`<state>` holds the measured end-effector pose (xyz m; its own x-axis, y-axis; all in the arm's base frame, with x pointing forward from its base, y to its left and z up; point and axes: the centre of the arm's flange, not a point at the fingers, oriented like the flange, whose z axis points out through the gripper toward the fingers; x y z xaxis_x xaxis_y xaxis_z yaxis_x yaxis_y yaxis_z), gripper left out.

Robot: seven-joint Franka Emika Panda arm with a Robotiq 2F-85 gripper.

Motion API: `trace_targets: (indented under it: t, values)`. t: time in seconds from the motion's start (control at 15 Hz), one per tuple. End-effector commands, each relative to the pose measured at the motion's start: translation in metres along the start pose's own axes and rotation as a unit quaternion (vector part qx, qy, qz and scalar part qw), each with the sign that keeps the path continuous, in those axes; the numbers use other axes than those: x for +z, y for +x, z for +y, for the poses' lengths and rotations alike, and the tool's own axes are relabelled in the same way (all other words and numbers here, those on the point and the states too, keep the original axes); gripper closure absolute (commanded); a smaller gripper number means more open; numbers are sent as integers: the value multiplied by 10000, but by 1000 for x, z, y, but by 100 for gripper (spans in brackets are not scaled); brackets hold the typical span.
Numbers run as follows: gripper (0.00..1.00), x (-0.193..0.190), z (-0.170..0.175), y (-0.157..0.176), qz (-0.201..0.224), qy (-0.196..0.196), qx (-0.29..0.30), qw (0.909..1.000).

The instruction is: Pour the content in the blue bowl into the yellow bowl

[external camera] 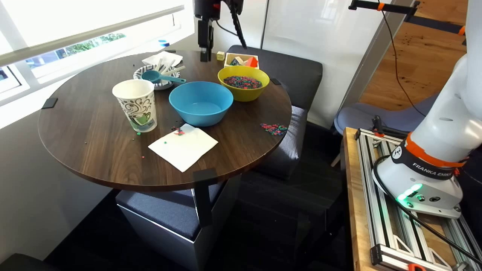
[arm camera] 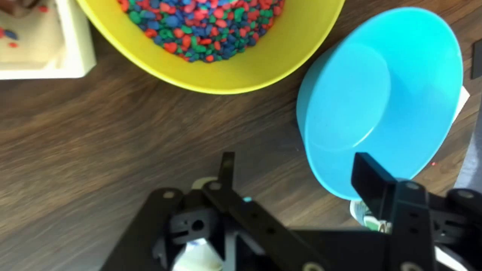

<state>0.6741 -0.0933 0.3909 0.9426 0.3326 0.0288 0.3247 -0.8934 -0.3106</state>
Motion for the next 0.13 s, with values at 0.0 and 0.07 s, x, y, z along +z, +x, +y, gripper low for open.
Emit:
trace_targets:
  t: [0.0, 0.07]
  values:
    - [14, -20, 0, -8, 255, -172, 43, 9995]
    - [5, -39, -3, -18, 443, -297, 77, 9985]
